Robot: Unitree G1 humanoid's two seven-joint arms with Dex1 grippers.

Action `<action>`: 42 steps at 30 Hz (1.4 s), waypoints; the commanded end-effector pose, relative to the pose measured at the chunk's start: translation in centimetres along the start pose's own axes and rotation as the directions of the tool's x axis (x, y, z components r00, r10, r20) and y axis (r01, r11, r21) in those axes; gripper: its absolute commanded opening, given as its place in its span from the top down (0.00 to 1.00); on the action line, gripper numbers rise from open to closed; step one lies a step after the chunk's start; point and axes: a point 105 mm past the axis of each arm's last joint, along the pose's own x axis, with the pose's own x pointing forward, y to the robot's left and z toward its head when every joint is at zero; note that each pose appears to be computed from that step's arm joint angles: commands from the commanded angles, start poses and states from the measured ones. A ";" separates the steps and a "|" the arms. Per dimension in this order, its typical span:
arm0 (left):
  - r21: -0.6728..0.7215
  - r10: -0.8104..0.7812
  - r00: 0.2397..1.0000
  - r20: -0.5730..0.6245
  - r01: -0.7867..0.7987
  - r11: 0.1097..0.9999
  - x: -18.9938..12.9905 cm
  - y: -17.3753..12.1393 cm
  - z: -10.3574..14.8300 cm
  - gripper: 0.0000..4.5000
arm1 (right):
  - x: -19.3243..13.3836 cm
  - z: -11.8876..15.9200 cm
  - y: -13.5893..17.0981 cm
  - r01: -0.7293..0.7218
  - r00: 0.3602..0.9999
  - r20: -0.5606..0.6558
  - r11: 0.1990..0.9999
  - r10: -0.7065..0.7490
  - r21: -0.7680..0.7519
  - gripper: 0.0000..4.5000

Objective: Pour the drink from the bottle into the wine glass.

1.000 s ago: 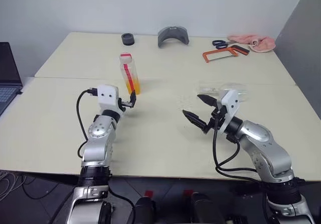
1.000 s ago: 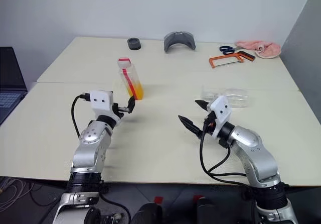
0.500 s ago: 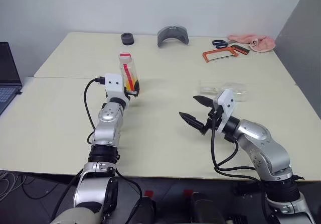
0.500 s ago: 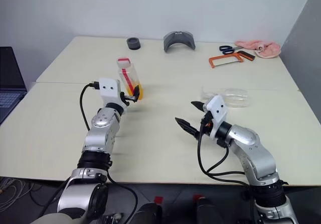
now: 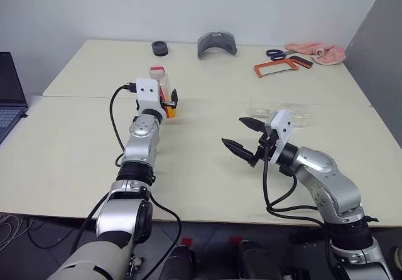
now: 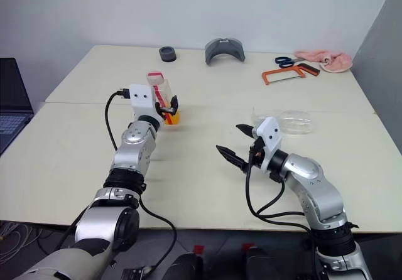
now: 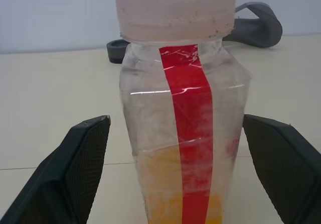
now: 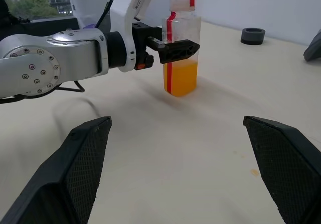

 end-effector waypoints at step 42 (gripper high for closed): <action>-0.016 -0.054 0.995 0.088 0.056 0.998 -0.6 -1.4 2.9 0.60 | 0.1 1.5 0.6 -0.021 0.999 0.047 0.999 0.023 -0.027 0.00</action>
